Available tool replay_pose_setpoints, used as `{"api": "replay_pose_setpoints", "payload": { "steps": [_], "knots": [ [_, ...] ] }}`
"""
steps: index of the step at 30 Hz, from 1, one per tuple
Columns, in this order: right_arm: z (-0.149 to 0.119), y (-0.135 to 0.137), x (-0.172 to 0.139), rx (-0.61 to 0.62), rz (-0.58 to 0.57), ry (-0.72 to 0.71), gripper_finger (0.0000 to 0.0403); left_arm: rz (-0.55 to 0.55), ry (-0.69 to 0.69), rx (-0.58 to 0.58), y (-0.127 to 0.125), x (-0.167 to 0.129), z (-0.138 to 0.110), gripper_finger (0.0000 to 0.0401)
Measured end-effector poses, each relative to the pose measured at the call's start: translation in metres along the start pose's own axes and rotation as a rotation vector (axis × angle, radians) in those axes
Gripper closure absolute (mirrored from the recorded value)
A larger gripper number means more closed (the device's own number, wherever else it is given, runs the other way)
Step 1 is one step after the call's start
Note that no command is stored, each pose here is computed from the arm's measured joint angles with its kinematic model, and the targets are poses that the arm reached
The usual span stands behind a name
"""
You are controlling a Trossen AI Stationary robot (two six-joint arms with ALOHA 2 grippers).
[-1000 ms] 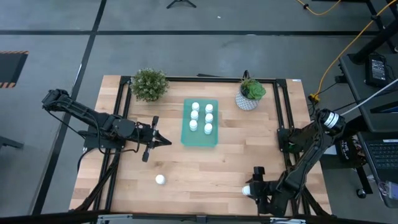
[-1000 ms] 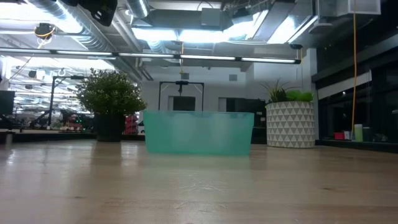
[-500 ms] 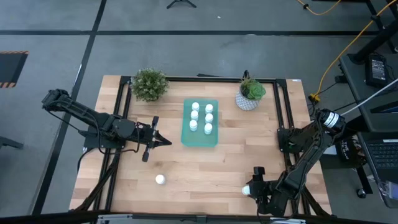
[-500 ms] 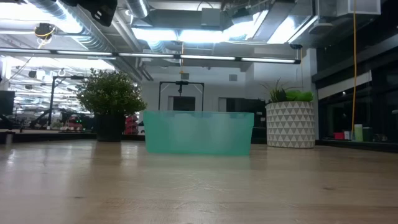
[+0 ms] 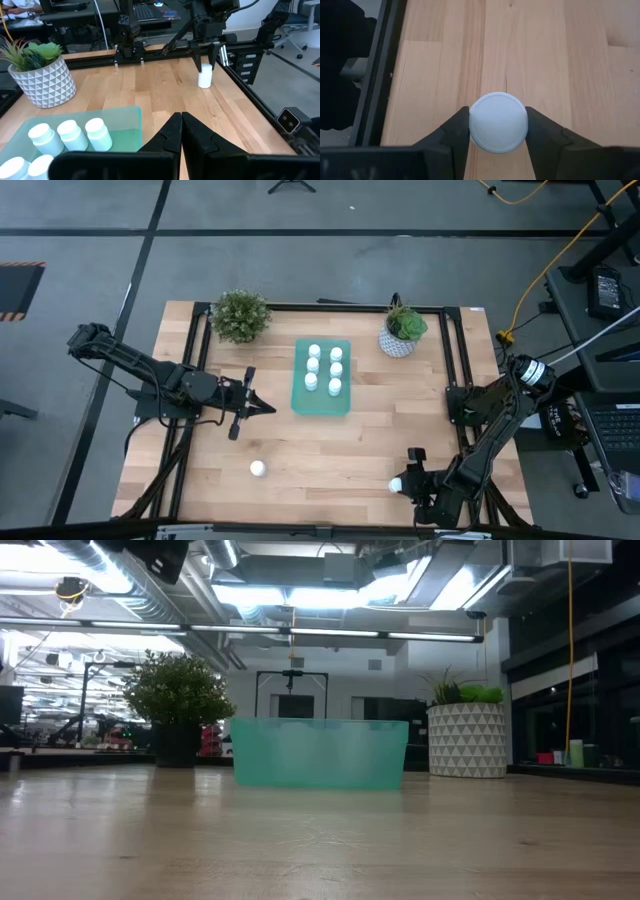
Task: Pick and place pill bottles into a basket
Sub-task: Put the white pill bottle into the green bin
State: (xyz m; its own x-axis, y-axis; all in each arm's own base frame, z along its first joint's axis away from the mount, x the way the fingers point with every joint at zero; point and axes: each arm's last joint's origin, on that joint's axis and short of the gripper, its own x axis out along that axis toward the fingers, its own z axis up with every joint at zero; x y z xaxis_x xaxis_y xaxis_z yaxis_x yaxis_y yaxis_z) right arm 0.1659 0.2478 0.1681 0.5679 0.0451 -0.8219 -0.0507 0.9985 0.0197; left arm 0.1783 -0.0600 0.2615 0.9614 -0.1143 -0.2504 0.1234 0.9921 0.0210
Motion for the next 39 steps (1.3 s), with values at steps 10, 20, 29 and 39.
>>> {"api": "replay_pose_setpoints", "payload": {
  "steps": [10,20,29,39],
  "knots": [
    [0.011,-0.010,0.006,0.043,-0.050,-0.036,0.0252,0.001,0.019,0.003,0.000,0.000,-0.002,0.0395],
    [0.045,-0.034,-0.002,-0.037,-0.041,-0.118,0.0252,0.049,0.075,0.067,0.002,0.000,-0.007,0.0395],
    [0.087,-0.083,-0.005,-0.107,0.012,-0.138,0.0252,0.072,0.097,0.131,0.003,0.000,-0.009,0.0395],
    [0.118,-0.146,-0.006,-0.160,0.072,-0.166,0.0252,0.065,0.114,0.286,0.003,-0.001,-0.010,0.0395]
  ]
}}
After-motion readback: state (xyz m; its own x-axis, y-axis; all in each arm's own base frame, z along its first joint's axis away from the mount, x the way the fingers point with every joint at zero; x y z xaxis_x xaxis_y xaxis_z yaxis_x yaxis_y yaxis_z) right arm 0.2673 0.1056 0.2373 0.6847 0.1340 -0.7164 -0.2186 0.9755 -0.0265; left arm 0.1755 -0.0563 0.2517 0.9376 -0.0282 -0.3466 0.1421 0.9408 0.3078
